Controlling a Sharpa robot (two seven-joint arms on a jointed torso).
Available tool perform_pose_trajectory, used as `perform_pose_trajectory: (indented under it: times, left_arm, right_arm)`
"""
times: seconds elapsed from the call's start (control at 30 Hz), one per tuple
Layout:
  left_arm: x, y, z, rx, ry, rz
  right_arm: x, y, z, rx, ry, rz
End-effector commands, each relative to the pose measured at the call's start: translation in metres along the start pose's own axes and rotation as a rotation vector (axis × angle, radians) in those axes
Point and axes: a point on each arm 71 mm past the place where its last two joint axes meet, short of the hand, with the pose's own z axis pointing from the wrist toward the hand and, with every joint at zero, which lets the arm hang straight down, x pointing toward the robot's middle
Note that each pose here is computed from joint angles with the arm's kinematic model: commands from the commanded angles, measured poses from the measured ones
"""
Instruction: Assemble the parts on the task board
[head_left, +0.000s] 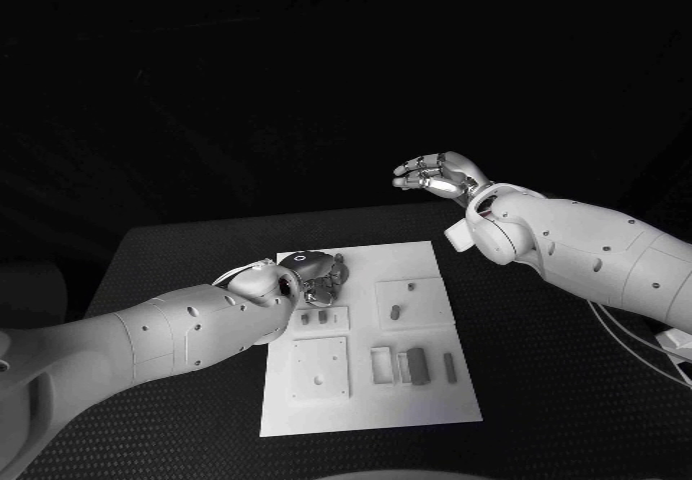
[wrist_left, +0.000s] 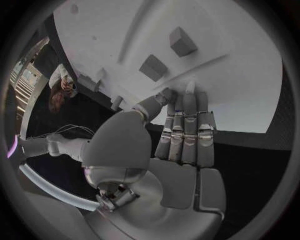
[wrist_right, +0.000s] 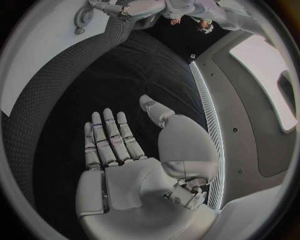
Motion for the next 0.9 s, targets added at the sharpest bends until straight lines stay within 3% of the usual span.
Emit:
perform_pose_trajectory:
  times: [0.03, 0.33, 0.63, 0.9]
  left_arm:
    - [0.0096, 0.0012, -0.0008, -0.007, 0.055, 0.036]
    - [0.0091, 0.0028, -0.0009, 0.003, 0.026, 0.035]
    - [0.0044, 0.0047, -0.0028, 0.016, -0.040, 0.015]
    - [0.0030, 0.0048, -0.0051, 0.019, -0.057, -0.015]
  right_arm:
    - [0.0022, 0.0017, 0.0004, -0.012, 0.019, 0.000]
    - [0.0021, 0.0016, 0.0005, -0.012, 0.018, 0.000]
    - [0.0020, 0.0015, 0.0005, -0.012, 0.018, 0.000]
    - [0.0016, 0.0013, 0.0003, -0.012, 0.018, 0.000]
